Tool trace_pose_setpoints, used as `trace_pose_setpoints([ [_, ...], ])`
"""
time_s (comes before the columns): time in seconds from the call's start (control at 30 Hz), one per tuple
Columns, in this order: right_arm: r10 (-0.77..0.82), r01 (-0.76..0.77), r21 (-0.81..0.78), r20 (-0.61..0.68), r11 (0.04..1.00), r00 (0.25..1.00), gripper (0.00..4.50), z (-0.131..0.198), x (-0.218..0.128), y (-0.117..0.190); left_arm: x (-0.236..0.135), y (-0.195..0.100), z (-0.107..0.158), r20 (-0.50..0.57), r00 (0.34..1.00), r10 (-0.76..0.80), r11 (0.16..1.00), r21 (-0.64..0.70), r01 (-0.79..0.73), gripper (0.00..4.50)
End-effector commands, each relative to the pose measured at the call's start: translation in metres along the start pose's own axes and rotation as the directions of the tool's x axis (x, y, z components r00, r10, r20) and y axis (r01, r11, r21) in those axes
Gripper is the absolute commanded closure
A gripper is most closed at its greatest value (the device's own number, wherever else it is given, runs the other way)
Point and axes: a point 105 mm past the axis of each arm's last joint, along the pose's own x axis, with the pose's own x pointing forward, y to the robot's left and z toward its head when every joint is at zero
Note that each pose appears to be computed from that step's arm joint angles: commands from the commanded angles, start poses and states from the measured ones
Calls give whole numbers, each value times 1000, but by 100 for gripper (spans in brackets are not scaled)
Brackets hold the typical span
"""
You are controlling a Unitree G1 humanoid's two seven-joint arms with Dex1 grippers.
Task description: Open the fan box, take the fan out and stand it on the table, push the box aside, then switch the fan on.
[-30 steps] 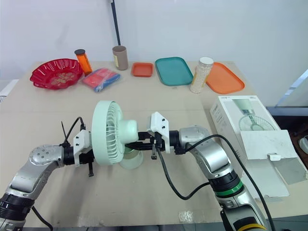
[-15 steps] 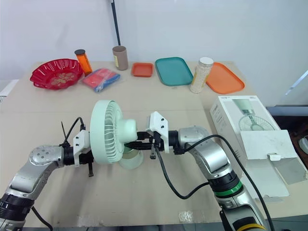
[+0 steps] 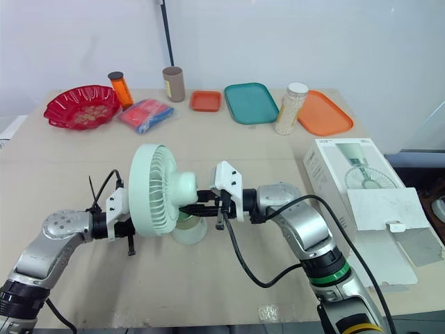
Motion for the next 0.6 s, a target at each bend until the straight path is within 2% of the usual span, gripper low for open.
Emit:
trace_pose_setpoints([
  [0.03, 18, -18, 5, -24, 1000, 1000, 410, -5, 7, 6, 12, -15, 18, 68, 994, -80, 996, 50, 77, 449],
  [0.6, 20, -20, 9, -30, 1000, 999, 410, -7, 8, 6, 17, -19, 18, 83, 993, -81, 996, 43, 78, 449],
])
